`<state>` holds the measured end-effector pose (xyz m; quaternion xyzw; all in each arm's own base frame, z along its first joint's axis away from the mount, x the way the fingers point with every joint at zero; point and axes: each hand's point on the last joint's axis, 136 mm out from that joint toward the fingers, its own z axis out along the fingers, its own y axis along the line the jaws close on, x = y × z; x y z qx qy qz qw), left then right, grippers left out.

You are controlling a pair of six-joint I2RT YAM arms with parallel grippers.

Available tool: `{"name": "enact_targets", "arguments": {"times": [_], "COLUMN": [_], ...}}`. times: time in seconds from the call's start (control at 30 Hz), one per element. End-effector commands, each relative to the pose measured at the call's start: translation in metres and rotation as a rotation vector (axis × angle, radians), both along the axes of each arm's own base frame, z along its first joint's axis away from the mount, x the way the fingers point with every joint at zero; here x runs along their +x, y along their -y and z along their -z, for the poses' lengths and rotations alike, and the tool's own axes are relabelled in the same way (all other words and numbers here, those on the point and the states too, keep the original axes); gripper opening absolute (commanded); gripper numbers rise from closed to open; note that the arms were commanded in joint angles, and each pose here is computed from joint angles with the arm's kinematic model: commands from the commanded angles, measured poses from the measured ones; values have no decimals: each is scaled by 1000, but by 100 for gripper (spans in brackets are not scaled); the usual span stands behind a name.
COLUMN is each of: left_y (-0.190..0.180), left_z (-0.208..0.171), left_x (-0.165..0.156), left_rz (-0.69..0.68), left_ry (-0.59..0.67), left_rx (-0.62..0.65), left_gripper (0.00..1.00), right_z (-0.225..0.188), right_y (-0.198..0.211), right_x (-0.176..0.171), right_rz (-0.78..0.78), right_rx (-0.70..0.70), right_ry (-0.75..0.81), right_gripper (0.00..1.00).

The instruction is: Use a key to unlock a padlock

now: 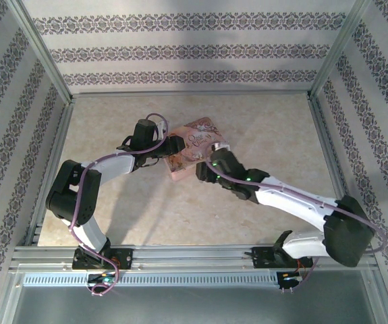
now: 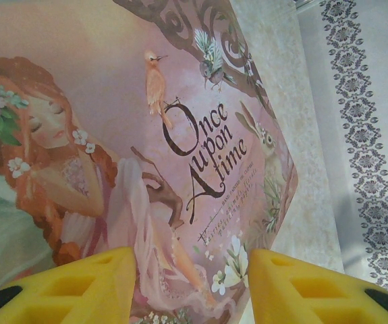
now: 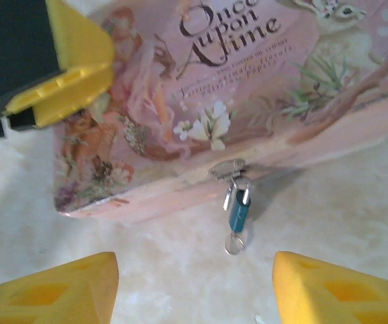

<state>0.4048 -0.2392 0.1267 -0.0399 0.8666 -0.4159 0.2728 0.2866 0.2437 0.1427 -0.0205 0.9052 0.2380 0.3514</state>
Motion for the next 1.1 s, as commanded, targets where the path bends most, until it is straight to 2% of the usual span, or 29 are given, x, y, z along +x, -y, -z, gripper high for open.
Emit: {"name": "enact_targets", "arguments": {"times": [0.0, 0.13, 0.33, 0.43, 0.7, 0.83, 1.07], "left_y": [-9, -10, -10, -10, -10, -10, -10], "left_z": [40, 41, 40, 40, 40, 40, 39], "left_x": [-17, -18, -19, -19, -19, -20, -19], "left_rz": [-19, -18, -16, -16, -14, -13, -11], "left_ry": [-109, -111, -112, -114, -115, -116, -114], "left_rx": [72, 75, 77, 75, 78, 80, 80], "left_gripper": [48, 48, 48, 48, 48, 48, 48], "right_z": [-23, -26, -8, 9, 35, 51, 73], "right_y": [-21, -13, 4, 9, 8, 8, 7], "right_x": [-8, -12, -4, 1, 24, 34, 39], "right_rz": [-228, -307, -309, -298, -282, -252, -216], "right_rx": [249, 370, 487, 499, 527, 533, 543], "right_ry": [42, 27, -15, -32, -41, -51, -79], "right_gripper": [61, 61, 60, 59, 47, 35, 33]}}
